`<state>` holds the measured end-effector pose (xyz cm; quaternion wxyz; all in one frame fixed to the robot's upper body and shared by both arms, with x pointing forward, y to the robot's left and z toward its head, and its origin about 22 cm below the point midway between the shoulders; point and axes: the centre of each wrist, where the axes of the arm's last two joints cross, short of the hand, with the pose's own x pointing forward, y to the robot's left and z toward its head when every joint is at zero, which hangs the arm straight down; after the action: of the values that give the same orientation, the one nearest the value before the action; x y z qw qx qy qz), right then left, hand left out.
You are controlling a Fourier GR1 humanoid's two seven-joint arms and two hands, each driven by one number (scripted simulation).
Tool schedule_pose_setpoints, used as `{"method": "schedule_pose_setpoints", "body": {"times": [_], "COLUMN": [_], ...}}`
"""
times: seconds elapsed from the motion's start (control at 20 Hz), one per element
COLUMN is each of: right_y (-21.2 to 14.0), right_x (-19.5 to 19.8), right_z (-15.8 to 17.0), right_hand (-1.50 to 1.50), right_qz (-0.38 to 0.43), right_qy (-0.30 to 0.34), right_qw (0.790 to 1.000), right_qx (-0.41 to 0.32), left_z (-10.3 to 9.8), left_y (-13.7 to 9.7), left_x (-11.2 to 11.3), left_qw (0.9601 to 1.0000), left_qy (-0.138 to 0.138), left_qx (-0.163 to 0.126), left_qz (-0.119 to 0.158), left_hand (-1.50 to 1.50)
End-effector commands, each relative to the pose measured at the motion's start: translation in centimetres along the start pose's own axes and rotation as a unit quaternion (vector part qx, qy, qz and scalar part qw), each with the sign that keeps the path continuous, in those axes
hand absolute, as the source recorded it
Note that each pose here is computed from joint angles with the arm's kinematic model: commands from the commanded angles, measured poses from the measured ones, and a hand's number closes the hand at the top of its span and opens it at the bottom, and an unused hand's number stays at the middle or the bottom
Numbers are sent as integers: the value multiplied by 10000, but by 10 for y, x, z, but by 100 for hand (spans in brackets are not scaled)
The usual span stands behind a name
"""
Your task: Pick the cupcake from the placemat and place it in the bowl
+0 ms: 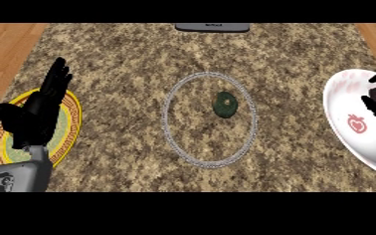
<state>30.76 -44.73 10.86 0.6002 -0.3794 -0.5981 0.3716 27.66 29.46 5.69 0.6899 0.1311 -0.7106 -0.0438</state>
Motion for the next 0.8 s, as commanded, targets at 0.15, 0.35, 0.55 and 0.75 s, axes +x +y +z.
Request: {"method": "schedule_pose_setpoints", "body": {"times": [0.15,0.35,0.55,0.75], "right_y": [13,5,-8,-31], "right_x": [-44,-37,-50,-81], "right_z": [-9,-19,-19,5], "right_hand": [-150,-150,-150,-150], "right_qz": [-516,-2009,-3637,-4403], "right_qy": [-259,-544,-587,-540], "right_qw": [9955,9777,9281,8935], "right_qx": [754,287,-539,-702], "left_z": [-5,3,-6,-1], "left_y": [8,8,5,2], "left_x": [7,-4,5,-5], "left_qw": [10000,9999,9999,9999], "left_qy": [0,11,72,18], "left_qx": [24,108,98,147], "left_qz": [19,-61,-38,-65], "left_hand": [0,0,0,0]}}
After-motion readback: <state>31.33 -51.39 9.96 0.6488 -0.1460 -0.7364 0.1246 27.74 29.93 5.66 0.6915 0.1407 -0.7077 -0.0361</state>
